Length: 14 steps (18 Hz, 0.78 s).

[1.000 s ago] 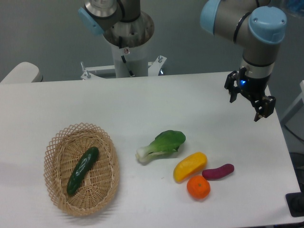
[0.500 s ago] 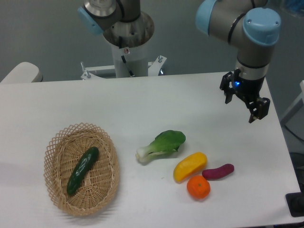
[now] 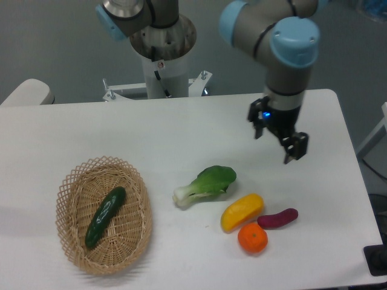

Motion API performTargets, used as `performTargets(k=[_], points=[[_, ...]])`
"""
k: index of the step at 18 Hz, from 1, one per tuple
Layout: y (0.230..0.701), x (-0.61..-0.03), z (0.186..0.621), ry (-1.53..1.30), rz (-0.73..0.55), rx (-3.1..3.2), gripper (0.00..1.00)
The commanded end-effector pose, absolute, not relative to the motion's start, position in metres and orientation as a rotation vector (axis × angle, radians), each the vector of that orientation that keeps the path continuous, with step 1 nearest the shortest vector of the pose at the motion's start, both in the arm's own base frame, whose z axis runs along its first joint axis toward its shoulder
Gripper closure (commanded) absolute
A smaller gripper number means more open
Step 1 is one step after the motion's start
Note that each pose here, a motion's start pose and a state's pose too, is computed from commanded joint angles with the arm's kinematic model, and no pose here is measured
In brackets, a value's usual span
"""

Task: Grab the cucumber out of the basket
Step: 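Move the open gripper across the table toward the wicker basket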

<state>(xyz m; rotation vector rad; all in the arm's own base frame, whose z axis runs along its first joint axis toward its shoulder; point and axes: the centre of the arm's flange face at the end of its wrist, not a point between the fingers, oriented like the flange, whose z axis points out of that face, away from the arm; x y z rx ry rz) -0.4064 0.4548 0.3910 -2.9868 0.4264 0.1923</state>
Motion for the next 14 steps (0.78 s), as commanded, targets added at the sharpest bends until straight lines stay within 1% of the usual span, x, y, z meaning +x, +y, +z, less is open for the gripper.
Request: performTargets(k=[3, 5, 7, 10, 13, 14], points=[[0.487, -0.368, 0.384, 0.214, 0.151, -2.999, 0.0], [0.506, -0.34, 0.375, 0.142, 0.117, -3.007, 0.0], [0.517, -0.318, 0.358, 0.076, 0.071, -3.029, 0.0], [0.537, -0.289, 0.332, -0.095, 0.01, -3.056, 0.0], [0.565, -0.253, 0.311, -0.07, -0.012, -3.06, 0.0], [0.571, -0.247, 0.304, -0.102, -0.018, -3.054, 0.0]])
